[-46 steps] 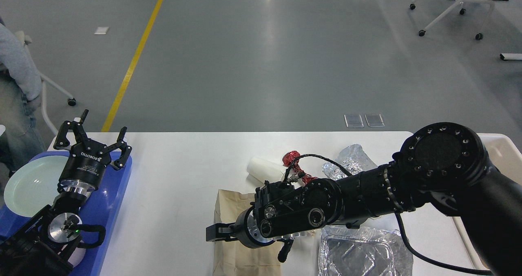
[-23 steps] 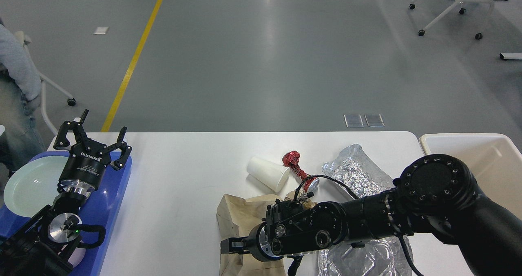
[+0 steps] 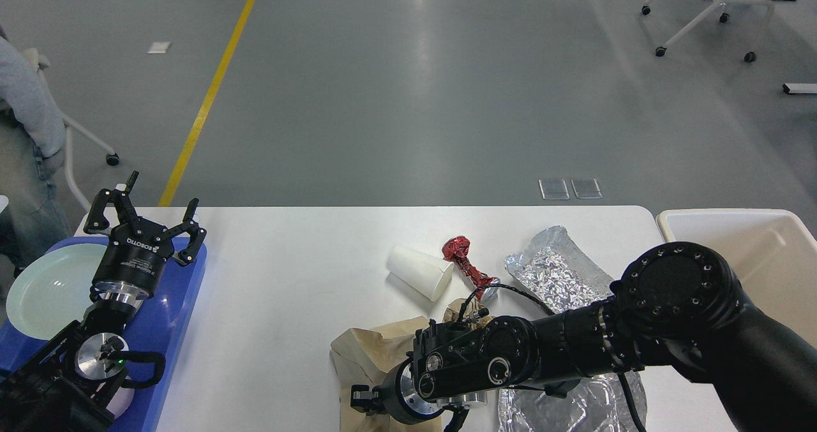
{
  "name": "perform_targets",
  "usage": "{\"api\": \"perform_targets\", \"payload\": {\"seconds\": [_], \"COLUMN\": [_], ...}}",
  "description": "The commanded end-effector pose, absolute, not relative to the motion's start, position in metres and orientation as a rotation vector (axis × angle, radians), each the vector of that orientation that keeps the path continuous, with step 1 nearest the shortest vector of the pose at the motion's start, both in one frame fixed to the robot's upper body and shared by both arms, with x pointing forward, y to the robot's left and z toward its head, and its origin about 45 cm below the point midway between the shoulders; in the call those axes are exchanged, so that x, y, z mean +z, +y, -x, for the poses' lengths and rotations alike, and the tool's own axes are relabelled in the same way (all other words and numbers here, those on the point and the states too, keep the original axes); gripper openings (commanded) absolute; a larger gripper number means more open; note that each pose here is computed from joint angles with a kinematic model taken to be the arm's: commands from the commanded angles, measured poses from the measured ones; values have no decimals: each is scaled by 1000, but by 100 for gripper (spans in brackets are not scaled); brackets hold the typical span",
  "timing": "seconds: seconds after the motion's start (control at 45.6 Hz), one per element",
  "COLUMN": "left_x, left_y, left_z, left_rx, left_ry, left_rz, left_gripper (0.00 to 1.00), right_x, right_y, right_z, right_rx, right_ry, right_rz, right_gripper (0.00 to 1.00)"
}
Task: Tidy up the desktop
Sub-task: 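Lower the right gripper onto the brown paper bag and grasp it, then lift the brown paper bag and carry it into the cream bin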
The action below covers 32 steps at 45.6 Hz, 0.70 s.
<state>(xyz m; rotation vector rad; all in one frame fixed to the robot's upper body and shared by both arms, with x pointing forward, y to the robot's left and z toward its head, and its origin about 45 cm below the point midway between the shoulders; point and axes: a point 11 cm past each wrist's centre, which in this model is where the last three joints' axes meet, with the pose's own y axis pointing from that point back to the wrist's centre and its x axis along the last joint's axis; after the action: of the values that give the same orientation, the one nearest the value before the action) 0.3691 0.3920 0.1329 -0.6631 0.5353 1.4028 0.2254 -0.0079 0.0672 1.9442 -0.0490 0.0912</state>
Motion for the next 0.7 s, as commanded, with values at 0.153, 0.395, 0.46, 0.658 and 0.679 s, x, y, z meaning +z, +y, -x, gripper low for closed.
{"api": "perform_targets", "payload": {"seconds": [0.153, 0.395, 0.46, 0.658, 0.679], "left_x": [133, 133, 133, 133, 133], "left_y": [392, 392, 392, 392, 392], "left_z": [-369, -369, -369, -369, -369], "left_rx": [1403, 1403, 1403, 1403, 1403], "left_ry": [536, 535, 536, 536, 536], "left_rz": [663, 663, 663, 663, 663], "left_gripper": [96, 96, 96, 96, 96], "right_x": [71, 85, 96, 135, 141], "right_y": [-30, -40, -44, -60, -61], "right_z": [-235, -239, -241, -233, -233], "right_rx": [128, 100, 92, 61, 63], "right_ry": [78, 80, 85, 145, 159], "right_rz": [-1856, -1839, -1832, -1782, -1780], "right_gripper": [0, 0, 0, 0, 0]}}
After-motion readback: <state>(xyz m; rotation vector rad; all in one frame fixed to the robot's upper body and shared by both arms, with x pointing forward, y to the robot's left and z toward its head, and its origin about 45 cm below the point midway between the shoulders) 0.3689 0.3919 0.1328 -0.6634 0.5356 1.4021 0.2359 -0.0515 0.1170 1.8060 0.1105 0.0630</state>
